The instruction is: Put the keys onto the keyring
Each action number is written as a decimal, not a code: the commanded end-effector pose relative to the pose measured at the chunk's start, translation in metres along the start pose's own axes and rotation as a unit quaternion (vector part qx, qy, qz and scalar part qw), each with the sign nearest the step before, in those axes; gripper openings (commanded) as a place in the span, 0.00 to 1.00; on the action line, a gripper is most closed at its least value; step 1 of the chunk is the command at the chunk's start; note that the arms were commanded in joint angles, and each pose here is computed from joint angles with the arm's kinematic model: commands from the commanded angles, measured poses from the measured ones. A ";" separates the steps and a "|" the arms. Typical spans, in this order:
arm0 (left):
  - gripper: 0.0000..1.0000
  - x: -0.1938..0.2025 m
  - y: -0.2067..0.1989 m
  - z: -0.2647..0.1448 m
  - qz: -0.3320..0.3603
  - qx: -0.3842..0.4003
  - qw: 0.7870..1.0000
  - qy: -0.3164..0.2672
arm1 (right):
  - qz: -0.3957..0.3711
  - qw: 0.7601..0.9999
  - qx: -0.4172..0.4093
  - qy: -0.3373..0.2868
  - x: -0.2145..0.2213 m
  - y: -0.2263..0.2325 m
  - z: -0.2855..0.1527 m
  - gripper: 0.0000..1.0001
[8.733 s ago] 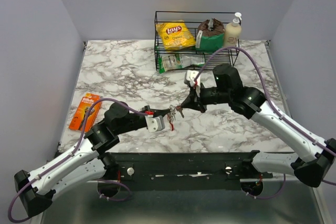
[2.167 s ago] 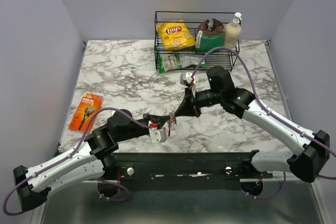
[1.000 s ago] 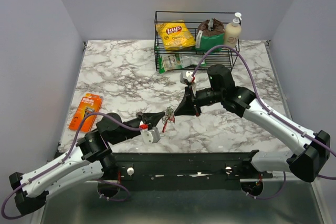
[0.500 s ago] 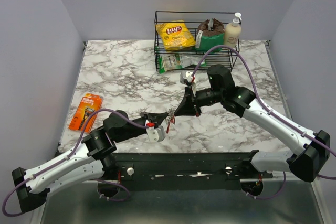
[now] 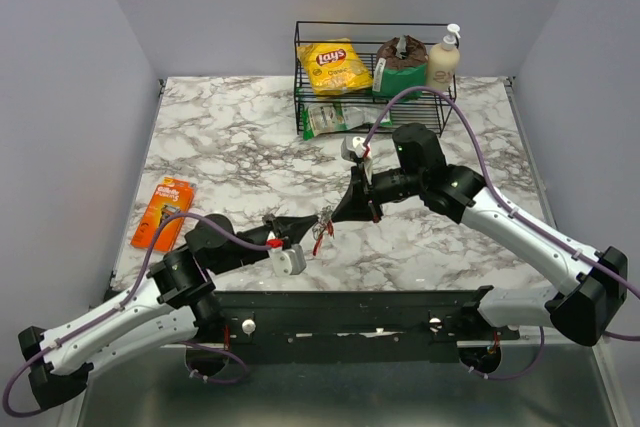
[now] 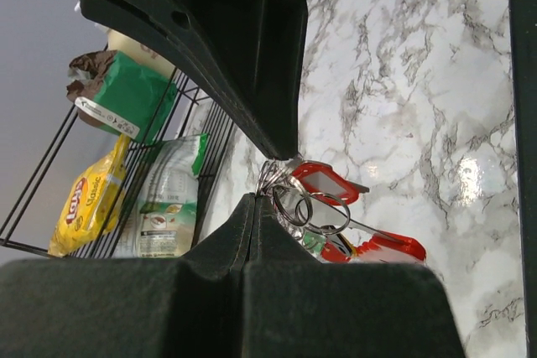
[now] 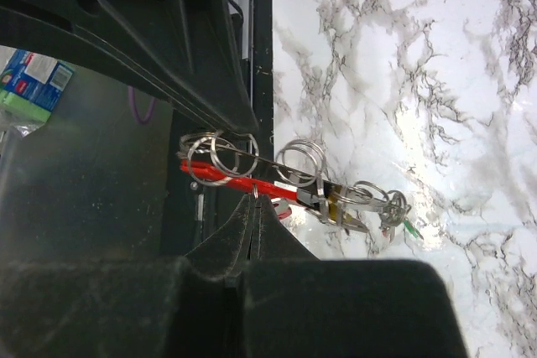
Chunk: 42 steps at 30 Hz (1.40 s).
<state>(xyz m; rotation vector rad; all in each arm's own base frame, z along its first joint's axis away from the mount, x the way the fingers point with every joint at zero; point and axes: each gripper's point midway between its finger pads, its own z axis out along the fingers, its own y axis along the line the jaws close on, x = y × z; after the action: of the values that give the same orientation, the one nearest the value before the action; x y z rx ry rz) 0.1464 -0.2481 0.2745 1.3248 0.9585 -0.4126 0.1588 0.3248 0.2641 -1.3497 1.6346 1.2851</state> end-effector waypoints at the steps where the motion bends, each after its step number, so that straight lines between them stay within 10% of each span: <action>1: 0.00 -0.022 0.003 -0.005 0.001 0.001 0.999 -0.040 | 0.003 1.000 0.012 0.002 -0.004 -0.006 0.000 0.00; 42: 0.00 0.017 0.000 0.007 -0.005 -0.006 0.999 0.038 | 0.002 1.000 -0.015 -0.004 -0.010 0.008 -0.003 0.00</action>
<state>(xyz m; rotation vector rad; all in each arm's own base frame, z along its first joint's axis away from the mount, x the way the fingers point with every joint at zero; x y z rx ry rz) 0.1530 -0.2513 0.2525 1.3654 1.0413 -0.3983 0.1600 0.3253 0.2623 -1.3408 1.6560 1.2863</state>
